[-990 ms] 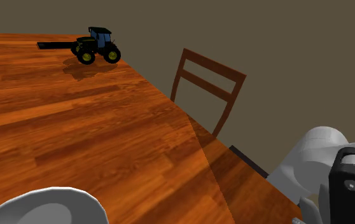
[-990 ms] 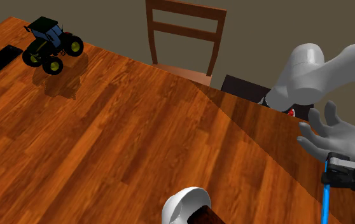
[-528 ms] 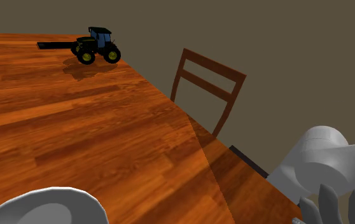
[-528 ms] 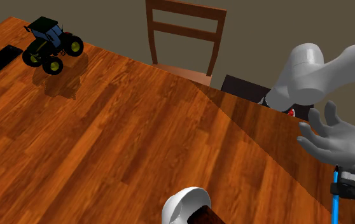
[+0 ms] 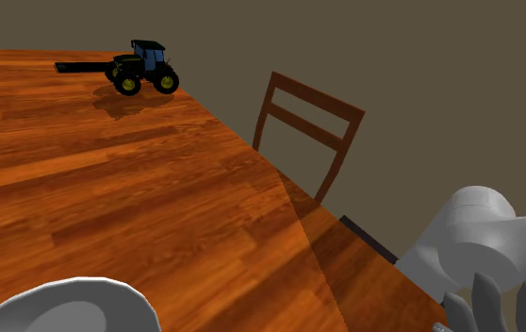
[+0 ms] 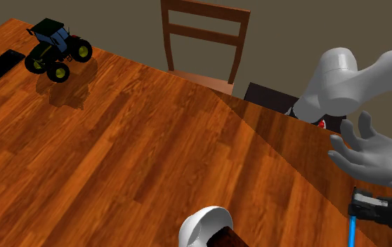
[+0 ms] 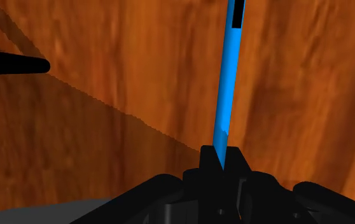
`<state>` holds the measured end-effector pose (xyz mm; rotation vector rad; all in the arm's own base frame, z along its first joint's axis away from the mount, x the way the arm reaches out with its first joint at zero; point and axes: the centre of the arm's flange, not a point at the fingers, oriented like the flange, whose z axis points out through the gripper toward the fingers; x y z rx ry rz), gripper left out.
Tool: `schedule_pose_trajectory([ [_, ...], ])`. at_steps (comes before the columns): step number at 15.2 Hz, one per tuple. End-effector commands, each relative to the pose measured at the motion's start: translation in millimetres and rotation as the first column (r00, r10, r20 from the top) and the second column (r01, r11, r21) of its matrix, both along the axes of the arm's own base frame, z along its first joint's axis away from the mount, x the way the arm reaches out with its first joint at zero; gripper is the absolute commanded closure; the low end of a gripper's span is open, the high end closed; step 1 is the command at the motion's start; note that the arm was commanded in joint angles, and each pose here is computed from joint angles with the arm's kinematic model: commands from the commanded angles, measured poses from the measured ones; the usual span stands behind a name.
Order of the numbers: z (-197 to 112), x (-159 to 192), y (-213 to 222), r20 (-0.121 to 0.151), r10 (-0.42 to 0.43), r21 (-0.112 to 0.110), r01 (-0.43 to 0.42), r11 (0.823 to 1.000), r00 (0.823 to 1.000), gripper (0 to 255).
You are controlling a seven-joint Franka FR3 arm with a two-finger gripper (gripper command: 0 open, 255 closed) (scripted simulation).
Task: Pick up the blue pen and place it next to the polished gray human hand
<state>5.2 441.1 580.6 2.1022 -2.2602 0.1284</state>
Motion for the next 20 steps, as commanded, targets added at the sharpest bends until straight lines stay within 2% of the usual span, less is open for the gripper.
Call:
schedule_pose_trajectory([
  [1,-10.7,-0.6,-0.9,0.000,0.000,0.000,0.000,1.000,1.000,255],
  [20,-111.0,-0.6,-0.9,0.000,0.000,0.000,0.000,1.000,1.000,255],
])
